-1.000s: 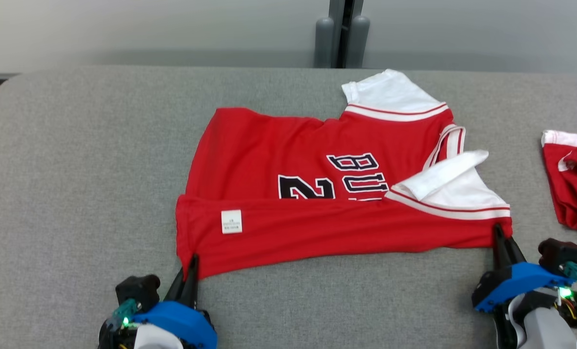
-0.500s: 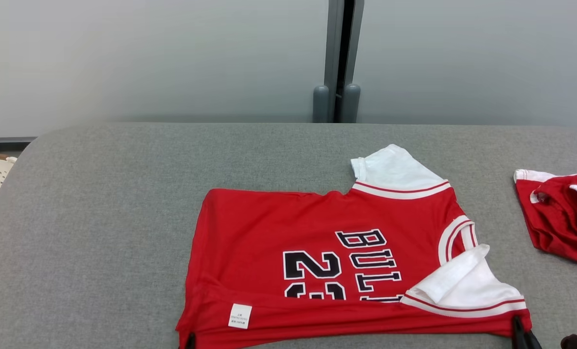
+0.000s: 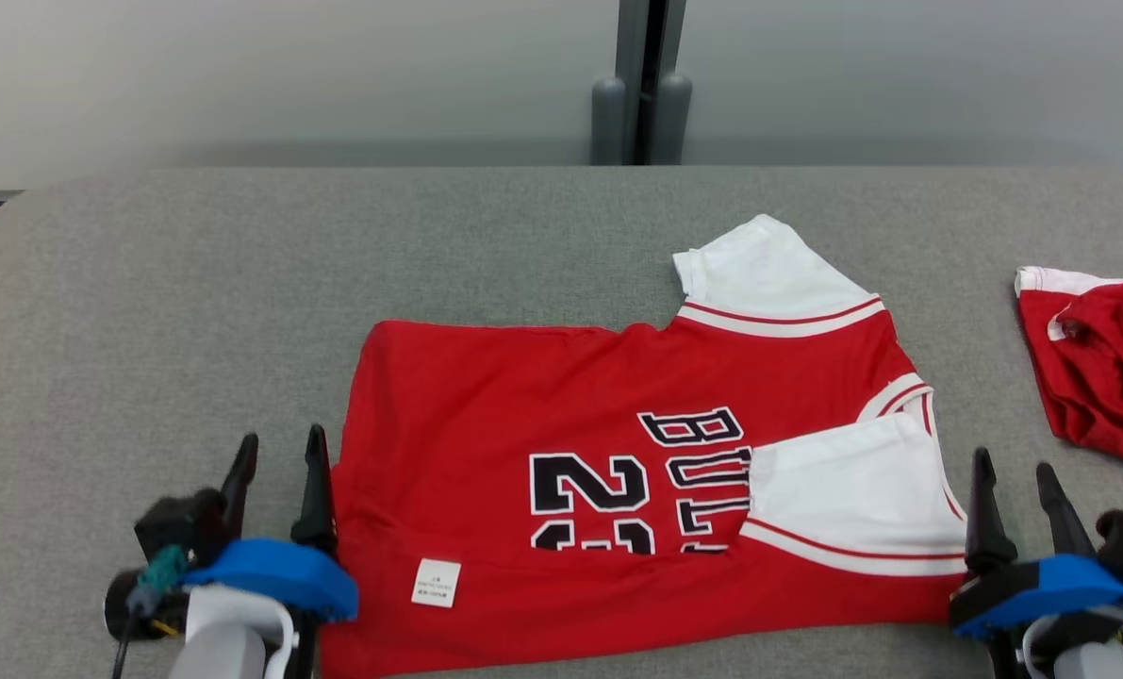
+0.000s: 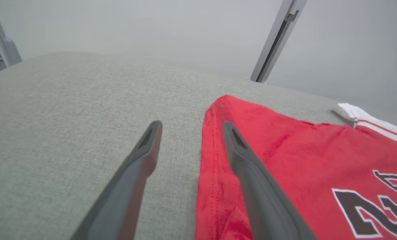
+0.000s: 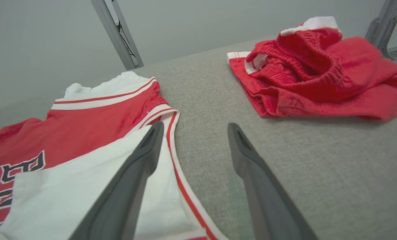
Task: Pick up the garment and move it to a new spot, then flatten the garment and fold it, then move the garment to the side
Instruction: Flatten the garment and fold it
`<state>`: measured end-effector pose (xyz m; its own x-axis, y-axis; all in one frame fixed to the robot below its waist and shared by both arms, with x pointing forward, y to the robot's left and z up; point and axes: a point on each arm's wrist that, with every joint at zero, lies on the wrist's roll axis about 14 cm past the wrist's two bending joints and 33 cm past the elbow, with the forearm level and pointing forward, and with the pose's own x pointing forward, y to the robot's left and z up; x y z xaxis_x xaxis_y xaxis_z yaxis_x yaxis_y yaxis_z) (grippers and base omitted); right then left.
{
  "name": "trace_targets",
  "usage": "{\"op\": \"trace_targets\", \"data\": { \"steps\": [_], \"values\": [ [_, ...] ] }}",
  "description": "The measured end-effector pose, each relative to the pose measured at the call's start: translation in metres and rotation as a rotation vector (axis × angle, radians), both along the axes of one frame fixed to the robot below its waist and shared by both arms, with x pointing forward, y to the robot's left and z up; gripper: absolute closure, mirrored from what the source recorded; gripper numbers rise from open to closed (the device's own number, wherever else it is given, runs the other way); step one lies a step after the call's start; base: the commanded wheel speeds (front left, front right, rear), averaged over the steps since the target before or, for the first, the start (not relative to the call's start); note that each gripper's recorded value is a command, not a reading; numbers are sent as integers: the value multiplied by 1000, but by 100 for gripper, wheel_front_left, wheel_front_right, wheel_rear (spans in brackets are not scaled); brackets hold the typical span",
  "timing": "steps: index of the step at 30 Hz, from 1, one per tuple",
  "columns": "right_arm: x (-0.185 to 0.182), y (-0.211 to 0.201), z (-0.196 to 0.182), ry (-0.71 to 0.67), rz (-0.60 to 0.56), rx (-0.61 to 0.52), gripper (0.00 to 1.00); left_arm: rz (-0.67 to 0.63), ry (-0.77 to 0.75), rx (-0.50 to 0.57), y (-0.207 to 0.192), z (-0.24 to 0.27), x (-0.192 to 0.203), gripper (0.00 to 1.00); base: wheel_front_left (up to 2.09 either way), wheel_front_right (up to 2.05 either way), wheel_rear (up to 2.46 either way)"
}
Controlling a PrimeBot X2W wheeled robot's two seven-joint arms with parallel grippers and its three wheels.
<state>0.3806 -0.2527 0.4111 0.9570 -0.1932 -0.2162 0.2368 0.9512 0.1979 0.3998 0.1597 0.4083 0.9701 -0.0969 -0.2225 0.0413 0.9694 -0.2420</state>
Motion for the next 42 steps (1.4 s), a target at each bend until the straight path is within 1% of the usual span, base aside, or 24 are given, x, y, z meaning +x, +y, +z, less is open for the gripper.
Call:
{"op": "trace_targets", "data": {
  "steps": [6, 11, 17, 19, 26, 29, 31, 32, 35, 37, 42],
  "values": [
    [37, 11, 6, -26, 48, -25, 0, -70, 24, 66, -6, -8, 56, 0, 0, 0, 0],
    [60, 19, 5, -33, 83, -36, 0, -144, 93, 102, -20, -28, 82, 0, 0, 0, 0],
    [80, 22, 14, -71, 104, -62, 0, -186, 173, 145, -20, -52, 92, 0, 0, 0, 0],
    [84, 24, 16, -77, 113, -66, 0, -191, 181, 158, -17, -55, 96, 0, 0, 0, 0],
    [103, 34, 24, -102, 153, -98, 0, -255, 194, 158, -35, -60, 97, 0, 0, 0, 0],
    [113, 41, 25, -106, 178, -117, 0, -290, 197, 178, -40, -62, 95, 0, 0, 0, 0],
    [120, 46, 28, -112, 195, -124, 0, -318, 200, 203, -43, -63, 94, 92, 0, 0, 0],
    [123, 48, 29, -115, 203, -128, 0, -327, 205, 212, -43, -65, 93, 100, 0, 0, 0],
    [131, 56, 29, -115, 227, -135, 0, -340, 224, 236, -41, -68, 92, 100, 0, 0, 0],
    [137, 61, 28, -108, 248, -146, 0, -324, 230, 235, -36, -68, 94, 100, 0, 0, 0],
    [167, 66, 30, -59, 302, -207, 0, -228, 210, 243, -13, -60, 103, 100, 0, 0, 0]
  ]
}}
